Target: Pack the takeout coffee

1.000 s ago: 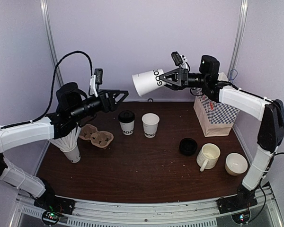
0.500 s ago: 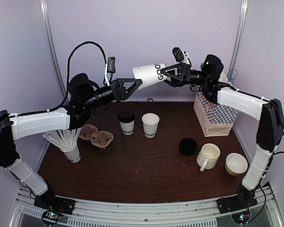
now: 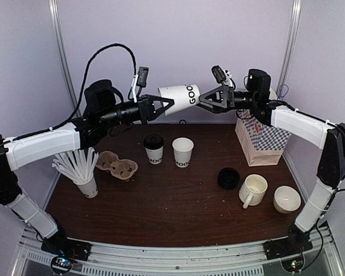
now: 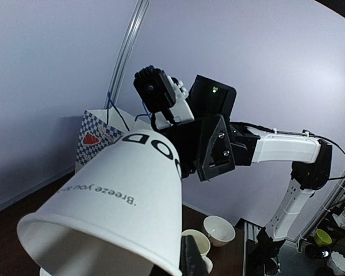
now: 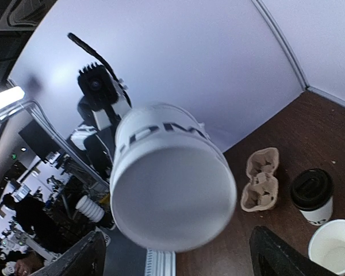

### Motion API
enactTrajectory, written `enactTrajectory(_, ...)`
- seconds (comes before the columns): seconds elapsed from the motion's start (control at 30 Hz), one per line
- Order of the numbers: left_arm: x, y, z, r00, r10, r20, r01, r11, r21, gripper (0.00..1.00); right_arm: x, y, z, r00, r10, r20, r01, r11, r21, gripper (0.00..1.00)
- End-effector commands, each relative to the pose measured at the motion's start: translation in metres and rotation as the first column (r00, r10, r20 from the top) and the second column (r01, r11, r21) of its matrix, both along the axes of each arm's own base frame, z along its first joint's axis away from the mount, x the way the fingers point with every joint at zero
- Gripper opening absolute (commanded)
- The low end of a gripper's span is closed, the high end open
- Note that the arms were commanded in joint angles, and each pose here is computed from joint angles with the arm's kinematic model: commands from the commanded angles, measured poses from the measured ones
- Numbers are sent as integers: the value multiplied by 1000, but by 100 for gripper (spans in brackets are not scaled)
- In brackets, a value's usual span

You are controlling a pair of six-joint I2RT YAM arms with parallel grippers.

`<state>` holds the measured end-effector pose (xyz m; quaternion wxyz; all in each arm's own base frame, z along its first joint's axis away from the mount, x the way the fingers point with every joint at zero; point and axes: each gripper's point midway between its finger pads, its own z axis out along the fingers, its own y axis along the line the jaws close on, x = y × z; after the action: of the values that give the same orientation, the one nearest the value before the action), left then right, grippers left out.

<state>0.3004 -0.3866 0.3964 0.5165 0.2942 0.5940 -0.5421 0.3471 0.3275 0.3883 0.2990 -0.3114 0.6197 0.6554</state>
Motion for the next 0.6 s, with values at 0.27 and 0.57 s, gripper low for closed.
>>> enactTrajectory(0.27,-28,57,-89,995,86,-44,-20,630,776,0,-24,-109,-142,920,-13,392,314,621,-718,81)
enactTrajectory(0.57,-64,61,-138,993,-15,-120,118,336,935,0,-36,-136,-179,928,81,363,279,494,-824,78)
